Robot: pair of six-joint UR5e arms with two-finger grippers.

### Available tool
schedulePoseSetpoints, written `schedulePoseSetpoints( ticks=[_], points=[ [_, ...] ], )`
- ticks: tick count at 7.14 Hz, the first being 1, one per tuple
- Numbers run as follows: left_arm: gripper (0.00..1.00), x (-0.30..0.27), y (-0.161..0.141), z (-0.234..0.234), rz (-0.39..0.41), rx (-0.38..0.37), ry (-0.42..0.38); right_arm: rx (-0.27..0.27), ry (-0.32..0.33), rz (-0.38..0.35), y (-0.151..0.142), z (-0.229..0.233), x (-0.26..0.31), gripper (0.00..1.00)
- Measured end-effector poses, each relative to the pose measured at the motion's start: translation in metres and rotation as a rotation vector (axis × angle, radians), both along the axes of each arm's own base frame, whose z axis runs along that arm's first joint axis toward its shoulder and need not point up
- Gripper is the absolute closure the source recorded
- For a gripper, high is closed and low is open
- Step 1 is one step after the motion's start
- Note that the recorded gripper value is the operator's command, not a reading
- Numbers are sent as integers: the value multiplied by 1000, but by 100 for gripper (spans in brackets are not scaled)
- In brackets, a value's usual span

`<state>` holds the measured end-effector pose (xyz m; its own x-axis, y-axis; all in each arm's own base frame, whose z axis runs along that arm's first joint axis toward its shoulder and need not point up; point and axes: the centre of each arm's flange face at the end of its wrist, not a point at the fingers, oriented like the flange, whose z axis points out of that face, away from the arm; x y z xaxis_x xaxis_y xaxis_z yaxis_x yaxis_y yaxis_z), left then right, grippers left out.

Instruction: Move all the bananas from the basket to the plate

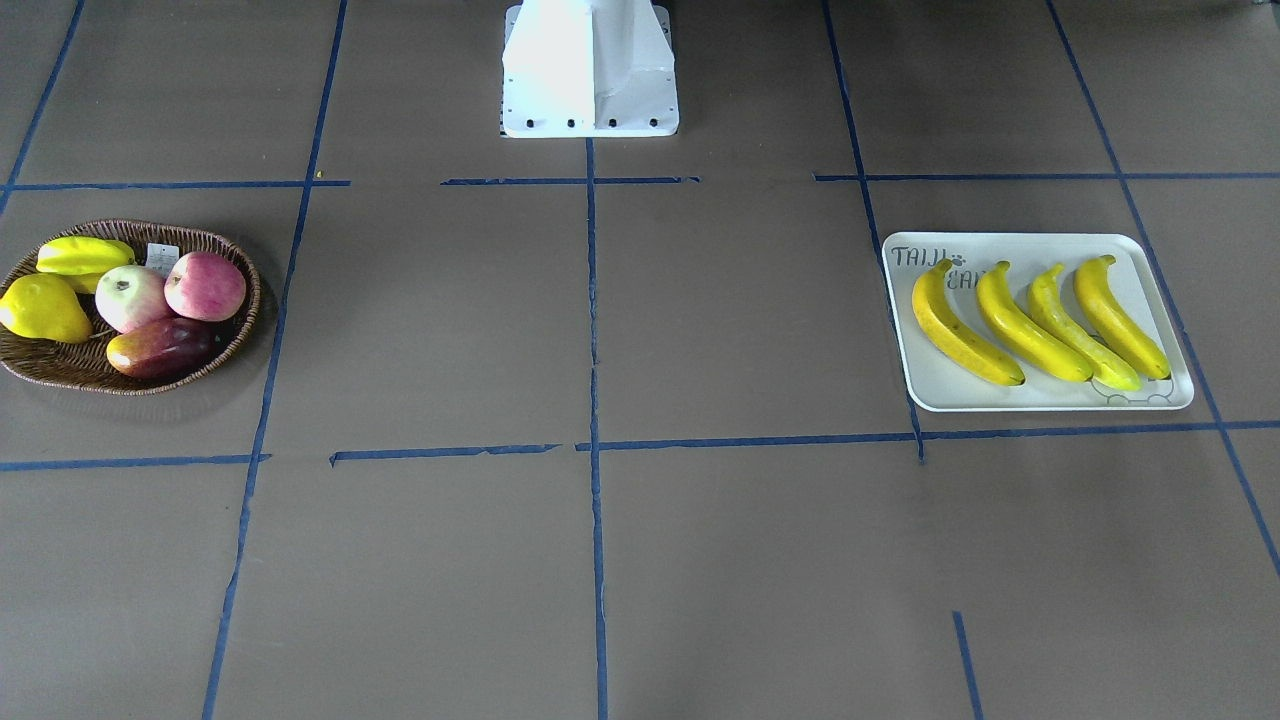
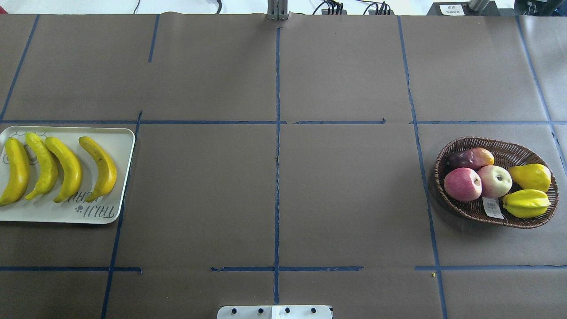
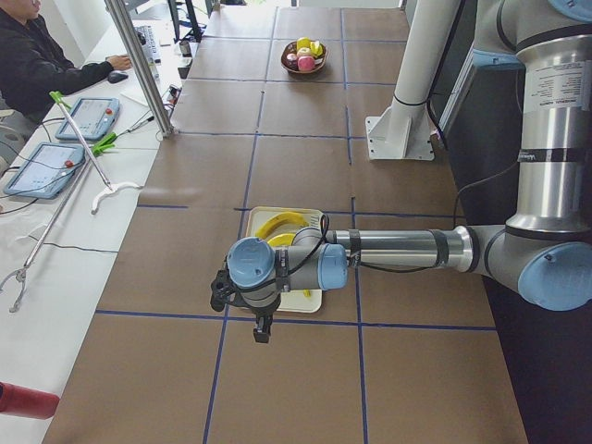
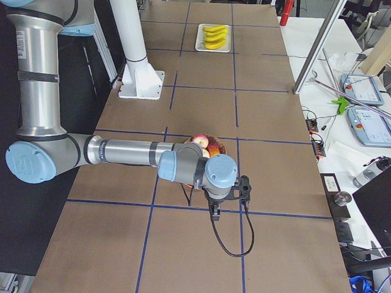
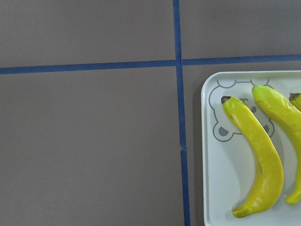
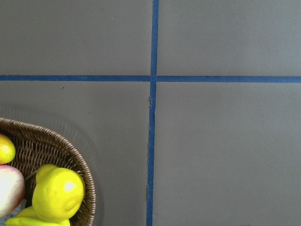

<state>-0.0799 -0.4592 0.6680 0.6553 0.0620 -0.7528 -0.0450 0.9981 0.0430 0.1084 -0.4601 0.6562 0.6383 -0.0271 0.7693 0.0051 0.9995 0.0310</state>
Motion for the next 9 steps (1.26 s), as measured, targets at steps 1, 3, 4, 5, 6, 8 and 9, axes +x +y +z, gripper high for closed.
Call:
schedulePoseSetpoints(
  ticks=[1,3,4,5,6,8,9],
  points=[
    [0,0,0,0,0,0,0,3,1,0,-1,-1,0,0],
    [0,0,0,0,0,0,0,6,2,2,-2,-2,1,0],
    [0,0,0,0,0,0,0,7,2,2,-2,-3,1,0],
    [0,0,0,0,0,-1,0,7,2,2,-1,-3,1,0],
    [0,0,0,1,0,-2,0,9,2,2,-2,-3,2,0],
    [0,0,0,3,1,-4,0,13,3,2,-4,-6,2,0],
    [0,0,0,3,1,-3,0,15,3,2,-5,-6,2,0]
  ],
)
